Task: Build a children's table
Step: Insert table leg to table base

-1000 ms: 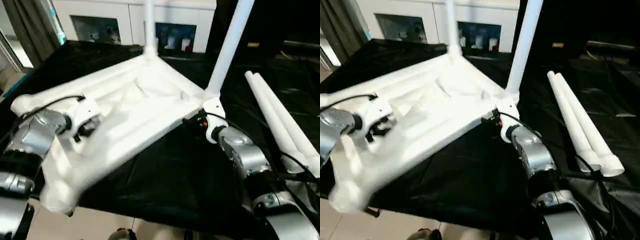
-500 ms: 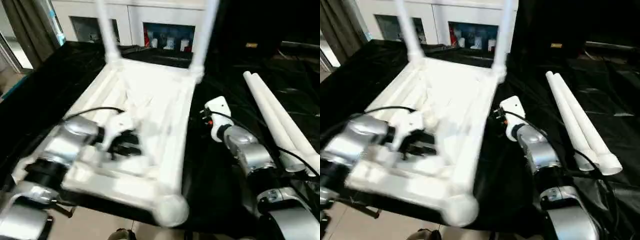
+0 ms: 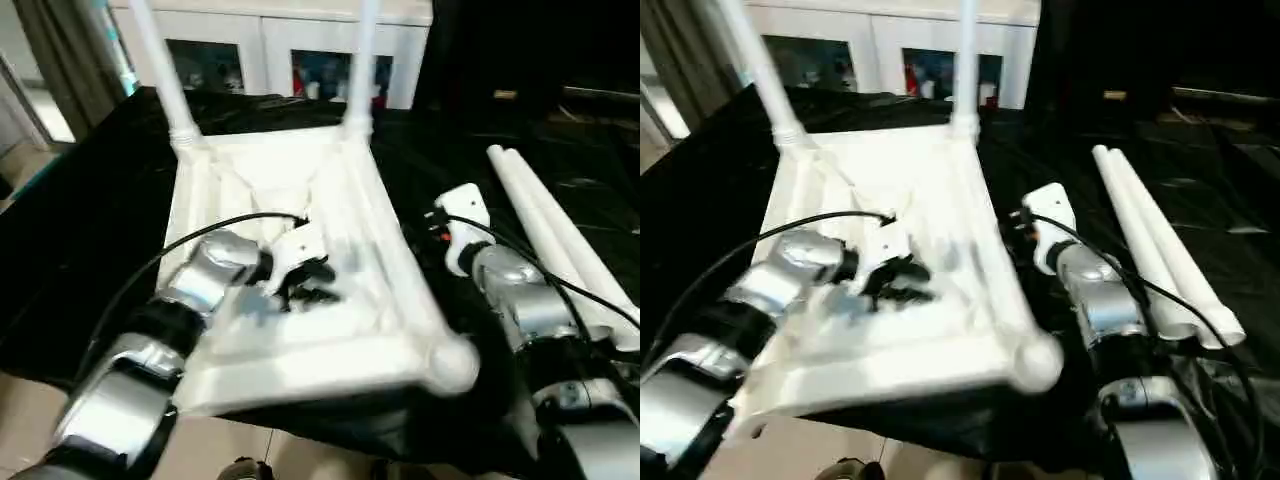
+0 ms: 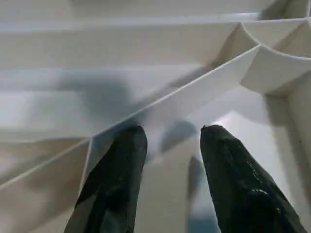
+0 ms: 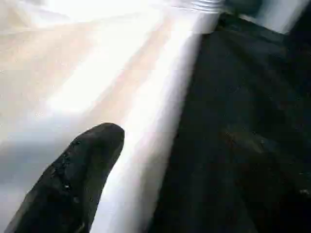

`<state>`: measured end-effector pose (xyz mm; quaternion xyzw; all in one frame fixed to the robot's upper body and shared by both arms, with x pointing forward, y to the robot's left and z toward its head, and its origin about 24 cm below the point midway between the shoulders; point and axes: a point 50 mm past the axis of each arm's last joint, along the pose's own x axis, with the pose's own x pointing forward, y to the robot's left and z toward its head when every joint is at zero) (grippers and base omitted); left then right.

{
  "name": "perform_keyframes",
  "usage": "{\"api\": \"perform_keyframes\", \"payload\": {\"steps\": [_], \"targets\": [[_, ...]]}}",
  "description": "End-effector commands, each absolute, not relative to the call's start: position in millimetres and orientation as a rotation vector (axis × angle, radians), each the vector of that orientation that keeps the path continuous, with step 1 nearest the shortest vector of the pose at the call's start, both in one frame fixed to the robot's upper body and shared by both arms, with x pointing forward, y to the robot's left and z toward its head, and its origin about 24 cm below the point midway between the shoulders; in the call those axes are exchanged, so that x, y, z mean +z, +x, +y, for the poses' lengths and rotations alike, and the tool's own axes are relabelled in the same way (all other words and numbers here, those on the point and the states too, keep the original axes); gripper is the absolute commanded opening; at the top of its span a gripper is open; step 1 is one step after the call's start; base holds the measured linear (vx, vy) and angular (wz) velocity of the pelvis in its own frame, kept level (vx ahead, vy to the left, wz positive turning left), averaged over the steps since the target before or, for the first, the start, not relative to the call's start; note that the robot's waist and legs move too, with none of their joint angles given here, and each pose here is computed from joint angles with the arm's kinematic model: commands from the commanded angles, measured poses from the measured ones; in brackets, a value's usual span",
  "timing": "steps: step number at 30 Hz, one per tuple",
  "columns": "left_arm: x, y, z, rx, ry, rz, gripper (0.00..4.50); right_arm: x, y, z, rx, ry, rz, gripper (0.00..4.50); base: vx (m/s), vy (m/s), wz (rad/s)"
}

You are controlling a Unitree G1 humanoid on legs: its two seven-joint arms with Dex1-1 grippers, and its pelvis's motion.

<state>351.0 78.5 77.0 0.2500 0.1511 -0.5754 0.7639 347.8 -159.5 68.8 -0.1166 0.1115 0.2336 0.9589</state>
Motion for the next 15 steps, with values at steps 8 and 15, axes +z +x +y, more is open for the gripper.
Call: {"api": "perform_keyframes", "payload": {"steps": [8, 15], "targets": [[89.7, 367.4, 100.0, -1.104, 0.659, 0.228, 2.13, 105.9, 341.2, -197.3, 0.313, -0.278, 0.198, 3.86, 0.0, 0.0, 0.0], [115.0, 348.7, 109.8, -1.225, 0.491, 0.154, 2.2, 131.5, 351.3, -249.7, 0.068, -0.22, 0.332, 4.19, 0.0, 0.0, 0.0]]}}
